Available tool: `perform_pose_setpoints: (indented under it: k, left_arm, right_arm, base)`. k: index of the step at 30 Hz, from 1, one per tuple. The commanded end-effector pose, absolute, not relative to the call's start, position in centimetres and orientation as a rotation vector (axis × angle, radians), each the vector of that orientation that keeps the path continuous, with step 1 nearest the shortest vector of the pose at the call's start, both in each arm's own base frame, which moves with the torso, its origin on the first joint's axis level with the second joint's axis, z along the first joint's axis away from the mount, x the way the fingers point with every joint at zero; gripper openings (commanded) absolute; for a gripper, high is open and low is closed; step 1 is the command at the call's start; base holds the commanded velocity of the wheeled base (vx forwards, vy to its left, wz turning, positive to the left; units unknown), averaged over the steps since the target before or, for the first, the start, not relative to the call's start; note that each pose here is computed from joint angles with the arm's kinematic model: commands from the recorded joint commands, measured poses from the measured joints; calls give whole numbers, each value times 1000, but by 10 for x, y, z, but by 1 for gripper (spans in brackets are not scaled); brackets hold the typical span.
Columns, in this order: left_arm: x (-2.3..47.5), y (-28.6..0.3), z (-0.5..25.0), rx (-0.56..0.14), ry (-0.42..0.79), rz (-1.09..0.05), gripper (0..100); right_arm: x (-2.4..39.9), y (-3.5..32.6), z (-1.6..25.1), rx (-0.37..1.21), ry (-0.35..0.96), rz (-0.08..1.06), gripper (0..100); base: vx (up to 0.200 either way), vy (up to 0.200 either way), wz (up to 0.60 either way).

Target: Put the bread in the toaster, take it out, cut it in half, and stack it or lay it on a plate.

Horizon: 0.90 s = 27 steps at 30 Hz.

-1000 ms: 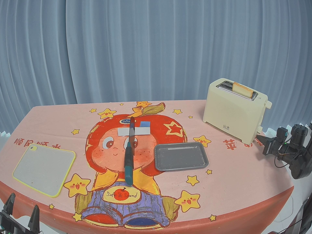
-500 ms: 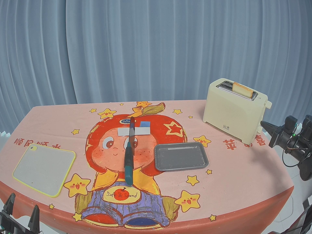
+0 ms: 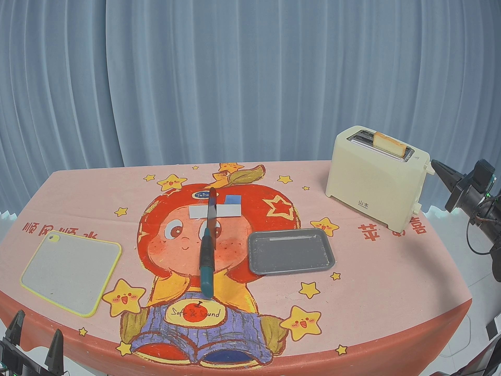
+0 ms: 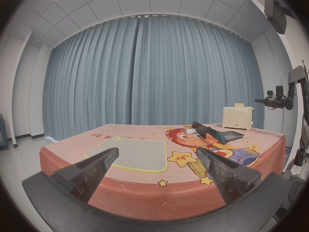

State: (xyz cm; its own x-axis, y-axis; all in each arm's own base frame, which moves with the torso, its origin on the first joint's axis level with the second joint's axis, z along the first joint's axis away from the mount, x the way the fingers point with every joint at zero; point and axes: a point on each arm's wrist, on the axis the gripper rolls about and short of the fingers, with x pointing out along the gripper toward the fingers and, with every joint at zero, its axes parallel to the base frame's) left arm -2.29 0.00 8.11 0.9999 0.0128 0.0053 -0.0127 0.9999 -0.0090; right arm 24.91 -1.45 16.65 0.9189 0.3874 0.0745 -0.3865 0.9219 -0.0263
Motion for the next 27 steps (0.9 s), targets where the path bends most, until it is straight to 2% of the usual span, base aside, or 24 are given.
perform_pose_setpoints:
  k: [1, 15, 27]
  left_arm:
    - [-23, 0, 76, -9, -5, 14, 100]
    - [-23, 0, 76, -9, -5, 14, 100]
    - [-23, 0, 76, -9, -5, 14, 100]
  right_arm:
    - [251, -16, 175, -21, -112, 392, 0]
    - [256, -18, 182, 23, -137, 343, 0]
    - [259, -14, 178, 26, -124, 326, 0]
  base:
    - [0, 0, 0]
    - [0, 0, 0]
    - [0, 0, 0]
